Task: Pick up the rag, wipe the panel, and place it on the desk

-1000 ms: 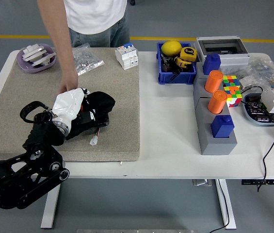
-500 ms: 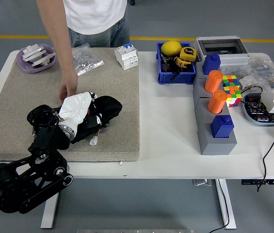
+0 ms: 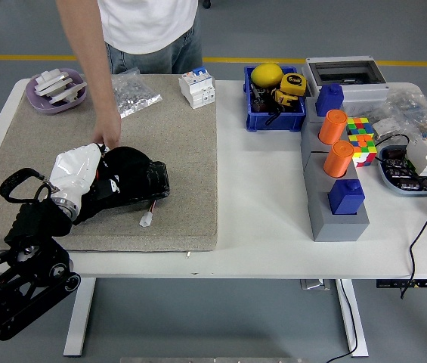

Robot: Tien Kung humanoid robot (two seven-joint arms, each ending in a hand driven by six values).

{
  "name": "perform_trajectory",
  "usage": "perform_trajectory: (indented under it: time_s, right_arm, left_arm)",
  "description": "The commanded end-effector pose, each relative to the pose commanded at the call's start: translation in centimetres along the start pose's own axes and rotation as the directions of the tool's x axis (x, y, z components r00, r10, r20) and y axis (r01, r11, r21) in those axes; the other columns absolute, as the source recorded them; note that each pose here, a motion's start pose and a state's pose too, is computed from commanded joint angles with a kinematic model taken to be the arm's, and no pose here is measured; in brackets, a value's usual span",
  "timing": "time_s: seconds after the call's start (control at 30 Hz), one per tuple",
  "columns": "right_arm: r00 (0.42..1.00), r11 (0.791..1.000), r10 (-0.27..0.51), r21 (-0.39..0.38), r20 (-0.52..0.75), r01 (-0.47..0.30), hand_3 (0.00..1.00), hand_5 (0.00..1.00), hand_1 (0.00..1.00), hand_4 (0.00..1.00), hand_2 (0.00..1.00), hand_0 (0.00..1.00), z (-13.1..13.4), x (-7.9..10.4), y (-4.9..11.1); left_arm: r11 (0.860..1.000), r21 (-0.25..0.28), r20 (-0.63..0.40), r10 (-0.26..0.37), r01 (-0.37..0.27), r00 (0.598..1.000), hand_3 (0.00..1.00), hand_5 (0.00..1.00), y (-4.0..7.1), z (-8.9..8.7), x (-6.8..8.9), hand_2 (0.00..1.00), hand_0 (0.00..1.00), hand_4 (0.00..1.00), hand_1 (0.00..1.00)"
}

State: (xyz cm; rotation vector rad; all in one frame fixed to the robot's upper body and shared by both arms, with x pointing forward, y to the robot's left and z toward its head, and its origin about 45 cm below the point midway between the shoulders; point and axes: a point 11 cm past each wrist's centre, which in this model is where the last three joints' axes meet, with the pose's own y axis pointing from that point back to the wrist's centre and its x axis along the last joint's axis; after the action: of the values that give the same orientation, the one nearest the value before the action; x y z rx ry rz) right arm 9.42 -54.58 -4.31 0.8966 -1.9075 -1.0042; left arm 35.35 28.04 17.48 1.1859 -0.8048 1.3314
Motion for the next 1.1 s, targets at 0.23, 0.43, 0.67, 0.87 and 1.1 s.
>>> perform_trajectory:
  time_s: [0.23,0.43,0.67,0.87,1.1]
  right_arm:
    - [1.000,1.000,0.006,0.000,0.007,-0.006,0.627,0.591,0.347,0.998,0.627,0.714,0.1,0.2,0.0]
    - [1.000,1.000,0.009,0.000,0.009,-0.009,0.627,0.590,0.346,0.998,0.628,0.713,0.1,0.4,0.0]
    - [1.000,1.000,0.010,-0.001,0.010,-0.009,0.627,0.590,0.346,0.998,0.628,0.714,0.2,0.4,0.0]
    - [1.000,1.000,0.013,-0.004,0.011,-0.013,0.627,0.590,0.346,0.998,0.627,0.714,0.3,0.6,0.0]
    - [1.000,1.000,0.010,-0.002,0.007,-0.010,0.627,0.590,0.346,0.998,0.627,0.714,0.2,0.4,0.0]
  left_arm:
    - [0.998,0.057,0.022,0.024,-0.025,0.999,0.446,0.002,0.3,-2.9,0.8,0.481,0.220,0.125,0.170]
    - [0.995,0.085,0.019,0.051,-0.052,0.999,0.447,0.002,0.4,-4.2,1.7,0.481,0.221,0.126,0.170]
    - [0.991,0.119,0.027,0.057,-0.059,0.998,0.447,0.002,0.4,-5.8,1.9,0.480,0.220,0.126,0.169]
    - [0.989,0.135,0.027,0.052,-0.055,0.998,0.447,0.002,0.5,-6.4,1.8,0.480,0.221,0.125,0.169]
    - [0.993,0.110,0.008,0.036,-0.037,0.999,0.443,0.002,0.5,-5.2,1.0,0.477,0.221,0.114,0.167]
